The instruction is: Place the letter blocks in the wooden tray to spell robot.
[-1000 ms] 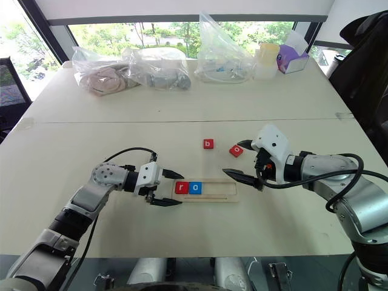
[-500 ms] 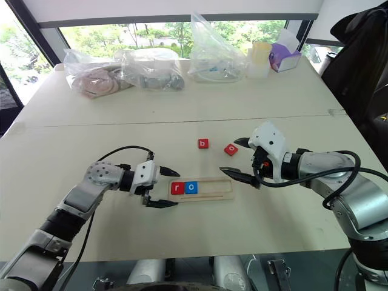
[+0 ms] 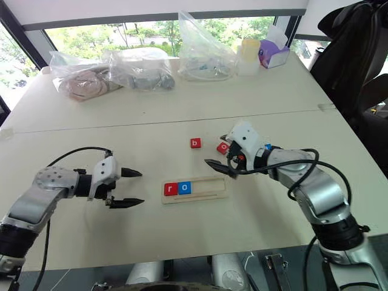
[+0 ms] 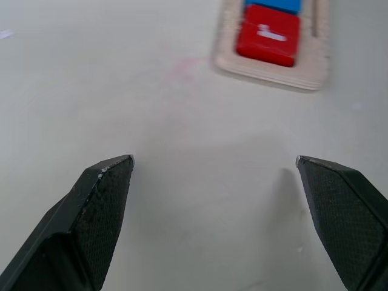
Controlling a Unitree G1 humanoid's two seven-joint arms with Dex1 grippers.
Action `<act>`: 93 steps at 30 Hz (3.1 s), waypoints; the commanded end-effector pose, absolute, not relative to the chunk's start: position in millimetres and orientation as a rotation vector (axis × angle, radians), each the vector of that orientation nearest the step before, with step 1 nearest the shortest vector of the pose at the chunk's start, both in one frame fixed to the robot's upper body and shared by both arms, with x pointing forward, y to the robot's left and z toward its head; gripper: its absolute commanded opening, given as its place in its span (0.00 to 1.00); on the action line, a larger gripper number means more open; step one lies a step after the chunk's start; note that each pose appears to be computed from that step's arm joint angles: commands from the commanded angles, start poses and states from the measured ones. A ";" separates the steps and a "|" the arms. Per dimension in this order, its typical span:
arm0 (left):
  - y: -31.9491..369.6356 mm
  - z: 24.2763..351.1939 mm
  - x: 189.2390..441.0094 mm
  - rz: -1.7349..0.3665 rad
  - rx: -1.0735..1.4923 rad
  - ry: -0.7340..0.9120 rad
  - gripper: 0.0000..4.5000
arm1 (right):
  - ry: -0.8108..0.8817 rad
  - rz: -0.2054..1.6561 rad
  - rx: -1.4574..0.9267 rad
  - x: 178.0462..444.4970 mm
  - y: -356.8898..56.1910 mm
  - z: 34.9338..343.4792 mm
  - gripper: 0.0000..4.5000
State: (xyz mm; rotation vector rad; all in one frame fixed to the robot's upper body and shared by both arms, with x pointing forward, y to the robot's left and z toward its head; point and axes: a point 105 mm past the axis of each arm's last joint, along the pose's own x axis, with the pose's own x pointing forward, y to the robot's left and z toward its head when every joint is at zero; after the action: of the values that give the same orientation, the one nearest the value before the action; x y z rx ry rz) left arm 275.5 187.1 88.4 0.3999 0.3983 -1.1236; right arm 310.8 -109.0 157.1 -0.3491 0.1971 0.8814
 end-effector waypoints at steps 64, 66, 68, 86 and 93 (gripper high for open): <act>94.9 179.6 246.6 -1.226 0.151 0.001 1.00 | 0.478 0.275 -0.263 284.0 -161.6 144.5 0.25; 94.4 178.6 245.2 -1.236 0.156 0.003 1.00 | 0.511 0.249 -0.223 272.6 -171.4 133.1 0.25; 92.9 178.5 244.5 -1.247 0.155 0.001 1.00 | 0.553 0.196 -0.176 260.1 -184.3 119.7 0.25; 94.3 176.9 243.9 -1.250 0.177 0.012 1.00 | 0.633 0.467 -0.383 250.1 -185.4 135.1 0.99; 96.2 177.6 239.2 -1.225 0.179 0.018 1.00 | 0.504 0.940 -0.635 262.4 -200.2 165.3 0.99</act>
State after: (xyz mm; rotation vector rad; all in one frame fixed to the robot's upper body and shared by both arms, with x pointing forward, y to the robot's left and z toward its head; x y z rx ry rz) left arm 243.1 95.4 166.8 0.1569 0.0585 -1.2280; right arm 264.7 -204.2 165.7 -0.5939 0.5393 0.8279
